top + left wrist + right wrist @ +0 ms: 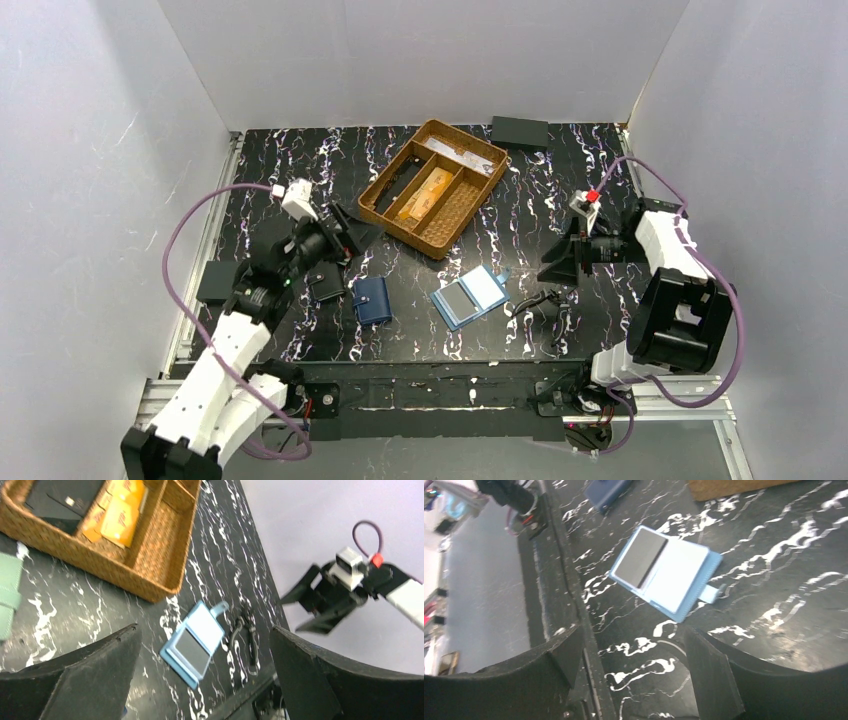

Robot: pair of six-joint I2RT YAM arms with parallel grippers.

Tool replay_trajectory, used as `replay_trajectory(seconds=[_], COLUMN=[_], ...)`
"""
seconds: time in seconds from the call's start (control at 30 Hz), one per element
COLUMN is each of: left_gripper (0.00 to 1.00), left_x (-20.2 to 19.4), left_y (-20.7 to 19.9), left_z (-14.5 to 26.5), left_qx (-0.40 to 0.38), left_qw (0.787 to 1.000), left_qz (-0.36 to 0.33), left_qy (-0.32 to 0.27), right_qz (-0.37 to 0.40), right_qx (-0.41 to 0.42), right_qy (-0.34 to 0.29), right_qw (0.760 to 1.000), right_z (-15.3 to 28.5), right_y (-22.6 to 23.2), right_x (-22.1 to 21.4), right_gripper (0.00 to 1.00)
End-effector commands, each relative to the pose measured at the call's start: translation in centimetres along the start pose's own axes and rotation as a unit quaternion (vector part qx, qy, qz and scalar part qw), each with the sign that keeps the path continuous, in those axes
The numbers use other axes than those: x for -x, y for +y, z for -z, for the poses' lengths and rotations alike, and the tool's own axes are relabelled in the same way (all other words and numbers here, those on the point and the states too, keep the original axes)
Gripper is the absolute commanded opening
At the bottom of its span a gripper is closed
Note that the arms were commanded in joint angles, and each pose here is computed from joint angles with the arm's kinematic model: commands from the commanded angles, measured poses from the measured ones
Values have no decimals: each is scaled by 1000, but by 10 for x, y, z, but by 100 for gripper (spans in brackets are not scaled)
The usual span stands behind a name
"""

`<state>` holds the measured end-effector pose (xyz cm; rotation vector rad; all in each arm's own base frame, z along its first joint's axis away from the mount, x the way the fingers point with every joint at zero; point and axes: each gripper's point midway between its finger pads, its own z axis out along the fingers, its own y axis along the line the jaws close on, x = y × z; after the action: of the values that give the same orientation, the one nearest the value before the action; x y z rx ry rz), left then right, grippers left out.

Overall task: Take the credit cards out of the card holder
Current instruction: Place the credit card in the storage box.

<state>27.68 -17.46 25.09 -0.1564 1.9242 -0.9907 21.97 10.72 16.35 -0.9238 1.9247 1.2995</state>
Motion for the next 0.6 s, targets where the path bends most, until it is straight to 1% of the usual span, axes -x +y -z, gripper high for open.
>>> replay_trajectory(seconds=[0.0,0.17,0.23,0.37,0.47,0.57], left_gripper=[98,98,98,98,98,98], left_x=[-43,-60,-67,-77,-84,-84], left_y=[-3,6,10,18,24,32], left_z=[35,53,57,61,63,67], left_qx=[-39,-30,-25,-5,17,54], left_qw=[998,998,997,995,993,990], left_qz=[9,34,41,66,84,103], left_qy=[54,51,55,72,86,85], right_qz=[32,27,32,45,44,45], right_qx=[-67,-157,-199,-274,-305,-314], right_qy=[-20,-19,-20,-35,-40,-44], right_qw=[997,987,979,960,950,947], right_z=[19,32,38,53,61,64], right_y=[-14,-39,-46,-57,-59,-57], right_x=[11,14,18,31,38,44], right_gripper=[82,83,84,89,94,97])
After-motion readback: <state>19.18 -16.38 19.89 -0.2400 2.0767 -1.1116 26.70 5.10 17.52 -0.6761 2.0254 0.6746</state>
